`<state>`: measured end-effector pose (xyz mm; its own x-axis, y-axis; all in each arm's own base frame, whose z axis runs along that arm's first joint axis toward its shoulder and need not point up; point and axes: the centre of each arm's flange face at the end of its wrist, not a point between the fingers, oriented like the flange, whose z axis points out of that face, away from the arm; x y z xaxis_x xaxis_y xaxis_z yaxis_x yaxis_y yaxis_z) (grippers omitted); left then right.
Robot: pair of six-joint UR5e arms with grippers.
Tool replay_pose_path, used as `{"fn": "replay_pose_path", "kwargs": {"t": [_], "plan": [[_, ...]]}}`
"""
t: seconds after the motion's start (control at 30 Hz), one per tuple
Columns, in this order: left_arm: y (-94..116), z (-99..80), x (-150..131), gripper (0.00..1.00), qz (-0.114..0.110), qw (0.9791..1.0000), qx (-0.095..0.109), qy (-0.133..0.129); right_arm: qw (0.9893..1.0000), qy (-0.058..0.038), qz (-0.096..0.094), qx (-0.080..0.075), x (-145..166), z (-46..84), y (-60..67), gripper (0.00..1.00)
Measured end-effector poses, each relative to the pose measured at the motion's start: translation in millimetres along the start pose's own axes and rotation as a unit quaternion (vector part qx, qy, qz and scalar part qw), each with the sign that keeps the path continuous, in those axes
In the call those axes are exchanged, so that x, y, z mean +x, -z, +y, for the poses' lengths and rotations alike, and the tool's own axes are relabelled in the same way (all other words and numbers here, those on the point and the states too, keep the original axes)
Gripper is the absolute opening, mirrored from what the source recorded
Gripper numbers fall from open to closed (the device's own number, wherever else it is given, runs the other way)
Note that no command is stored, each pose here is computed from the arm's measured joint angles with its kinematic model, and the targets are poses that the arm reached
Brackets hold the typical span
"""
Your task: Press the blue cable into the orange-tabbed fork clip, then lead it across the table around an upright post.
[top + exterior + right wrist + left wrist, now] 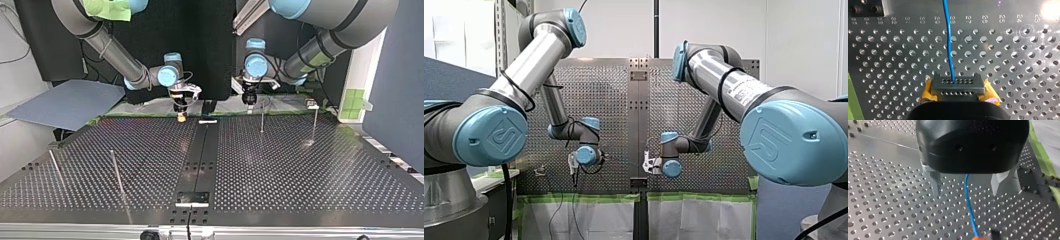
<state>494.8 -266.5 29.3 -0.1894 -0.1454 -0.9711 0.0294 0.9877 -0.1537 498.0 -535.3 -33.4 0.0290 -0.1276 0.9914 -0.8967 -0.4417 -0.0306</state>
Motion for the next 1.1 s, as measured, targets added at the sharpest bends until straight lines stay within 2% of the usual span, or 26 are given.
{"fn": "replay_pose_path", "kwargs": {"t": [0.37, 0.73, 1.1], "plan": [[-4, 2.2, -2, 1.0, -0.003, 0.9999, -0.004, -0.013, 1.0, 0.0, 0.0, 0.0, 0, -0.1, 0.0, 0.0], [-19, -0.5, -14, 1.0, -0.011, 0.9999, 0.0, -0.011, 1.0, 0.0002, -0.001, 0.001, 0, -1.3, 0.6, 0.0], [-32, 0.2, 9, 1.0, 0.014, 0.9998, 0.004, -0.012, 1.0, 0.0005, -0.003, 0.001, -1, -1.8, 1.1, 0.0]]}}
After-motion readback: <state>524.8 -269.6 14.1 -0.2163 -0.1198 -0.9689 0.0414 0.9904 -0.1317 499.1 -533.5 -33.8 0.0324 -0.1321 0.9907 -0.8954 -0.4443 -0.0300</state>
